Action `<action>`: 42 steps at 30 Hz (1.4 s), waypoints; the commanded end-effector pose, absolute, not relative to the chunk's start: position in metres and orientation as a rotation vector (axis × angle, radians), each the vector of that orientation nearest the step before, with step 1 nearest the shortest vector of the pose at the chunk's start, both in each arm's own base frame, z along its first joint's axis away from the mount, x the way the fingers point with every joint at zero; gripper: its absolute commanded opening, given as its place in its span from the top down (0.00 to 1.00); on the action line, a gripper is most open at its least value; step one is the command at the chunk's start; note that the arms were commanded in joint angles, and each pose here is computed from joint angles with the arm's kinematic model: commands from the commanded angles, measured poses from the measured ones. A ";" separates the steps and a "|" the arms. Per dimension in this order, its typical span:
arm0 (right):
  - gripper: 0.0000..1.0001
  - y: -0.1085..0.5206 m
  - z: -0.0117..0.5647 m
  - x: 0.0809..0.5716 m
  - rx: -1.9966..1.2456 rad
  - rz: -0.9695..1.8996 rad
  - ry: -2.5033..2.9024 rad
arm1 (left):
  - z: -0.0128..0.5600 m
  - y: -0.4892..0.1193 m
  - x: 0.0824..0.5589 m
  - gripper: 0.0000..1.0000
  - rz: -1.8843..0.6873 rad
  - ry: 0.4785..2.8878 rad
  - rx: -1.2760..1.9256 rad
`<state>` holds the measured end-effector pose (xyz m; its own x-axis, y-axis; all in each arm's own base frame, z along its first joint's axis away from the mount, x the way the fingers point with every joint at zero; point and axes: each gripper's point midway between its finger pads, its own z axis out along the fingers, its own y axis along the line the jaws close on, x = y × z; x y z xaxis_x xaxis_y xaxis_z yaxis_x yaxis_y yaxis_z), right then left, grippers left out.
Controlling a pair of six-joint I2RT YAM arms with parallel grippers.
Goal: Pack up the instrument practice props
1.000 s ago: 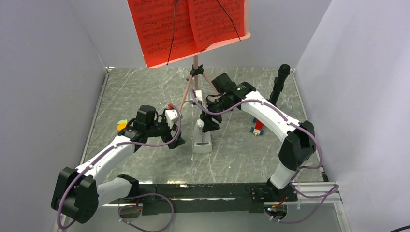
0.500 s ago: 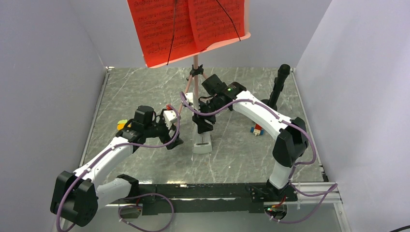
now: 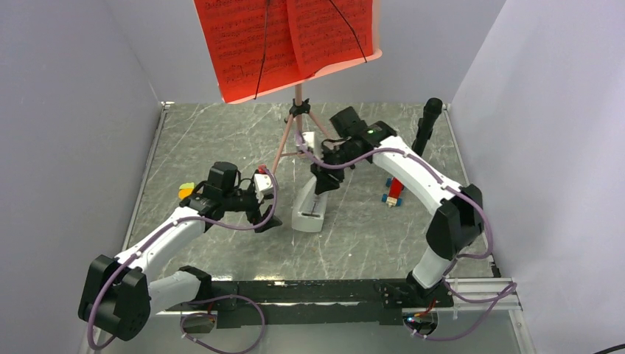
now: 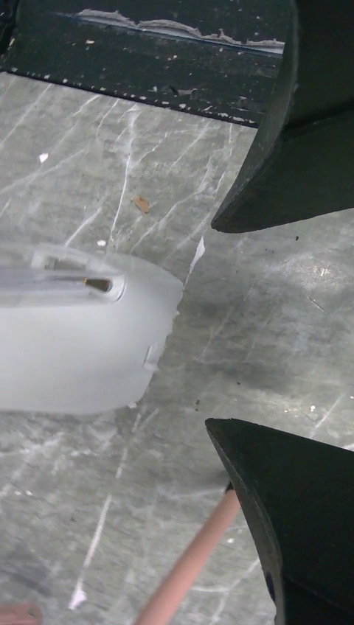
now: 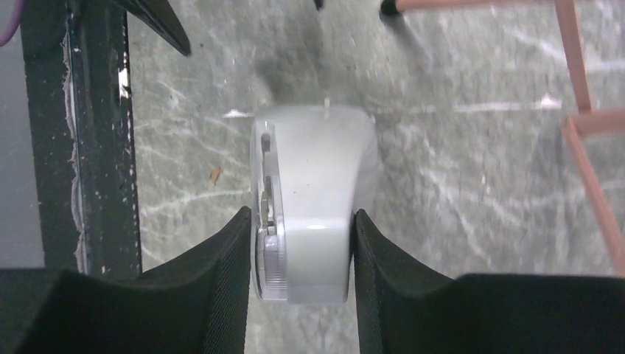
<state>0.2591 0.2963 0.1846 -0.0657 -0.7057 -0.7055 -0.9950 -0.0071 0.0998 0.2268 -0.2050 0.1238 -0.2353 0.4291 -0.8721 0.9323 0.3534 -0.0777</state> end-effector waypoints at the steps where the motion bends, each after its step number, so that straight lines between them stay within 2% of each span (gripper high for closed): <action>1: 1.00 0.246 0.179 0.247 -1.686 0.867 1.949 | 0.139 -0.227 0.217 0.01 -0.870 1.635 1.347; 17: 1.00 0.220 0.166 0.234 -1.697 0.739 1.877 | 0.137 -0.274 0.227 0.01 -0.932 1.526 1.423; 26: 1.00 0.220 0.167 0.232 -1.690 0.753 1.886 | 0.122 -0.278 0.251 0.01 -0.821 1.549 1.391; 36: 1.00 0.222 0.166 0.232 -1.678 0.772 1.900 | 0.109 -0.281 0.255 0.01 -0.837 1.600 1.413; 42: 1.00 0.223 0.167 0.233 -1.672 0.775 1.902 | 0.101 -0.281 0.249 0.08 -0.888 1.662 1.437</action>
